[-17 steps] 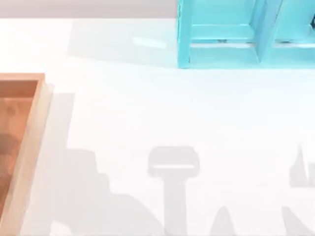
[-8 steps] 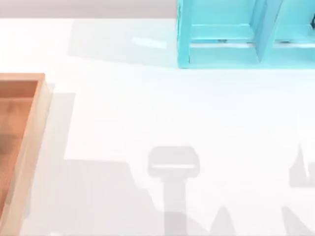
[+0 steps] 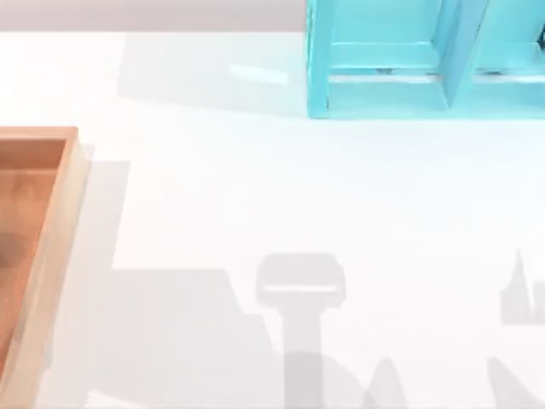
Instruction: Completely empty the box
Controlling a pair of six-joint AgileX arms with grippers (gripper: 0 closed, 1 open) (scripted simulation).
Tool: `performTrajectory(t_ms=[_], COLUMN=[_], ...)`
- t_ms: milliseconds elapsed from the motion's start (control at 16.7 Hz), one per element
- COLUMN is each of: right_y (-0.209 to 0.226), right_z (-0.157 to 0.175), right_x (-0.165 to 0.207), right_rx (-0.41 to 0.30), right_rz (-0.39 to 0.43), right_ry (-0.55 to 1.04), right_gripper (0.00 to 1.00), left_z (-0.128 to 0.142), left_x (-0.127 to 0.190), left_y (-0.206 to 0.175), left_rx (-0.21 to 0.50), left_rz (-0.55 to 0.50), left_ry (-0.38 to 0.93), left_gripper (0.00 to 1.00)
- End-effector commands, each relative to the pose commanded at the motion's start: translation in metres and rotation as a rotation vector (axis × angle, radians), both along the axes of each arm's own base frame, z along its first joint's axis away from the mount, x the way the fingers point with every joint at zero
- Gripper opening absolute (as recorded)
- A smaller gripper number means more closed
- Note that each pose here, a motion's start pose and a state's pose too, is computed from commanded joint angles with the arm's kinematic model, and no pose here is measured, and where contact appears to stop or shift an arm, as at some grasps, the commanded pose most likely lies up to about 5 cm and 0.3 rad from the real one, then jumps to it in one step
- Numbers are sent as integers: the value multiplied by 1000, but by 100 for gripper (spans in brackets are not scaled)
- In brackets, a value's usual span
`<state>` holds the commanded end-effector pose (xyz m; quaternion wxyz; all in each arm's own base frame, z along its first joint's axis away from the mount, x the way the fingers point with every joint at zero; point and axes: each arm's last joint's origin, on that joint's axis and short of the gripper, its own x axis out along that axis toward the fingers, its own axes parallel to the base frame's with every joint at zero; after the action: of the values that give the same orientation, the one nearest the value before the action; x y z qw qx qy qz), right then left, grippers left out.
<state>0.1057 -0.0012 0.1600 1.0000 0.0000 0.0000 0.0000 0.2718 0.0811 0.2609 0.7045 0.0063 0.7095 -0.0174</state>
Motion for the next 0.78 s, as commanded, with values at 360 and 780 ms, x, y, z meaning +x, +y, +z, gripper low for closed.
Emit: performTrajectory(t_ms=[360,780], right_y=[0,0], right_z=[0,0], right_x=[0,0], right_rx=[0,0], right_rz=[0,0], right_ry=[0,0], right_gripper=[100,100], left_z=[-9,-55], left_x=[93,172], left_y=[-70,-239], left_rx=[-20,-3], left_rz=[-35,-20], left_ry=[36,-13], left_gripper=[0,0])
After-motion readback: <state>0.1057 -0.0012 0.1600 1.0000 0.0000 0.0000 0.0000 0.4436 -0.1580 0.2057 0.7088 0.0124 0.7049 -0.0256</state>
